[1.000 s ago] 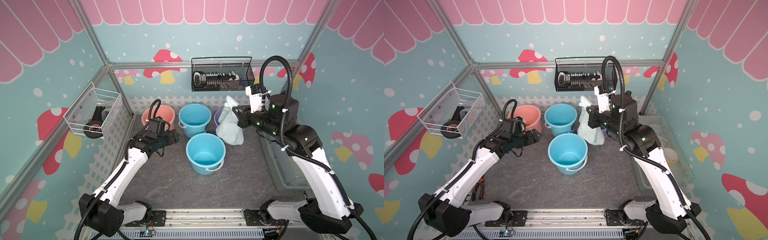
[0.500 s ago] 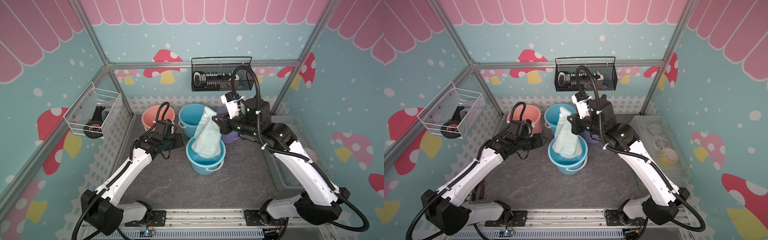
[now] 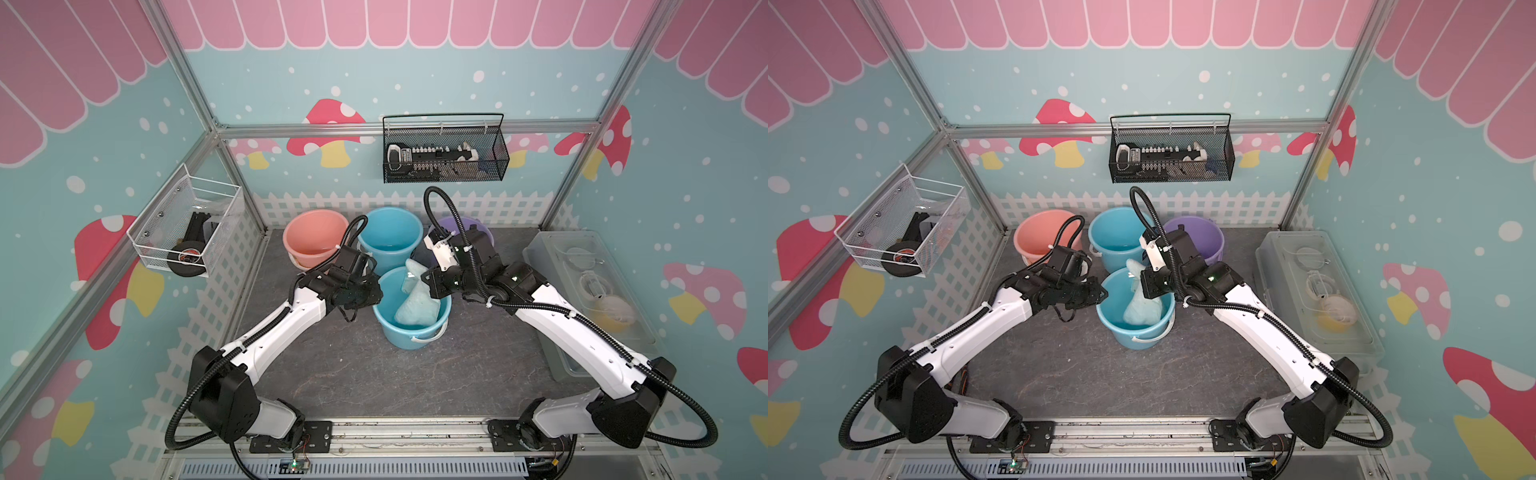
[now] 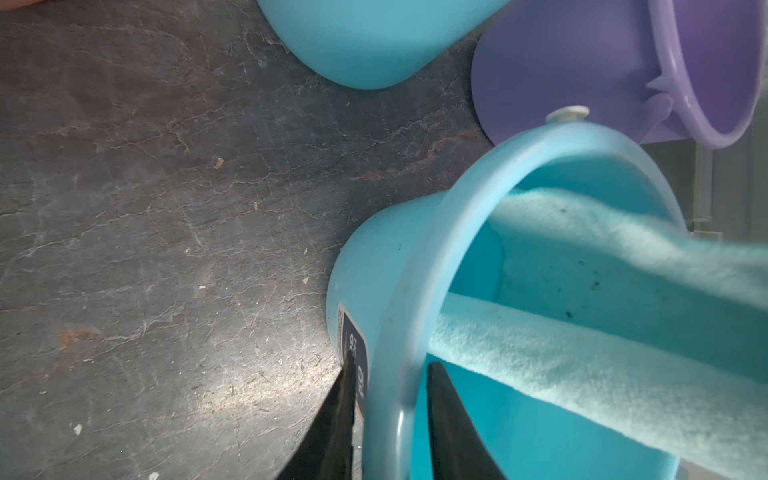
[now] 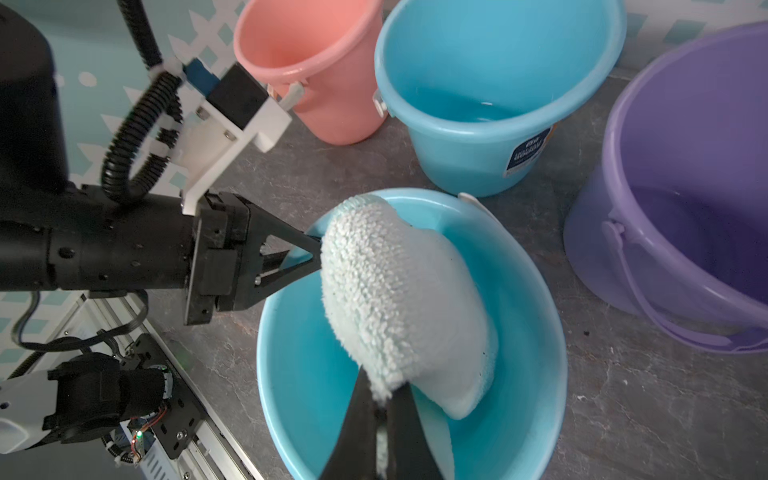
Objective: Wipe the inside of the bucket with a cloth
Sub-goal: Place the cleaning item inside of the bucket.
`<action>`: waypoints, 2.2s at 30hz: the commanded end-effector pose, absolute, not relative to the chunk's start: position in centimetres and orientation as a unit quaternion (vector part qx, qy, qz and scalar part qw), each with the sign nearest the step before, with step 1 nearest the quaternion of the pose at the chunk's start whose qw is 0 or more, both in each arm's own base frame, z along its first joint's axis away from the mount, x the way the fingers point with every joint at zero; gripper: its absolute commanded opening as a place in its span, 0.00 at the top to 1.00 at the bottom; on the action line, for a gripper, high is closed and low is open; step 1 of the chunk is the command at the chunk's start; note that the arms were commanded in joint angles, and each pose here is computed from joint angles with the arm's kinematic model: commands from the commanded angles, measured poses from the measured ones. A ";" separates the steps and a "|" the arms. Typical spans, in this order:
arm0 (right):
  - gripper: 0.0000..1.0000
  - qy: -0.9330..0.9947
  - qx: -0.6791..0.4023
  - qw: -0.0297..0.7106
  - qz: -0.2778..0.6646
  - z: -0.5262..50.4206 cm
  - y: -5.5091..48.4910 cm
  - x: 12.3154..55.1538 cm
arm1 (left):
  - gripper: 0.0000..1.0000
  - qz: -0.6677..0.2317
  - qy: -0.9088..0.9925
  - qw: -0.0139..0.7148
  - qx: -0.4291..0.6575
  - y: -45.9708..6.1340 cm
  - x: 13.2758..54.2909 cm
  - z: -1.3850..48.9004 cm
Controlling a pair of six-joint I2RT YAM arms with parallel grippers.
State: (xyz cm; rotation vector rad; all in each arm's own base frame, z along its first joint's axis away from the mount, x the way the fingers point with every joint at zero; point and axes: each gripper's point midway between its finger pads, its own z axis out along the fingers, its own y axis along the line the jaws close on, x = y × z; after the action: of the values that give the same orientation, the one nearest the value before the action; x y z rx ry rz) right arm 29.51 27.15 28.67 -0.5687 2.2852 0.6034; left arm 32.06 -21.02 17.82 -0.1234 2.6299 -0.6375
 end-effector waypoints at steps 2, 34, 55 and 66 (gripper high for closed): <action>1.00 0.889 -0.220 0.335 0.221 26.7 27.3 29.7 | 0.75 -0.226 0.953 0.196 -0.042 -21.3 31.6 17.0; 0.95 0.916 -0.241 0.249 0.201 14.2 30.2 29.9 | 1.00 -0.235 0.909 0.345 0.010 -22.3 32.5 22.9; 0.29 0.819 -0.451 0.322 0.148 16.9 28.8 28.0 | 1.00 -0.229 0.871 0.427 0.079 -22.6 30.6 22.4; 0.25 0.608 -0.748 0.263 0.039 16.2 26.0 24.3 | 1.00 -0.228 0.863 0.436 0.114 -22.8 29.7 22.7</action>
State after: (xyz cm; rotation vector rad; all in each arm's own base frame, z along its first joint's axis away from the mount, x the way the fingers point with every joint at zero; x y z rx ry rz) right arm 25.72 27.30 15.95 -1.7220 1.8722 0.2080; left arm 29.73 -22.68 20.80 0.2560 2.2293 -0.5490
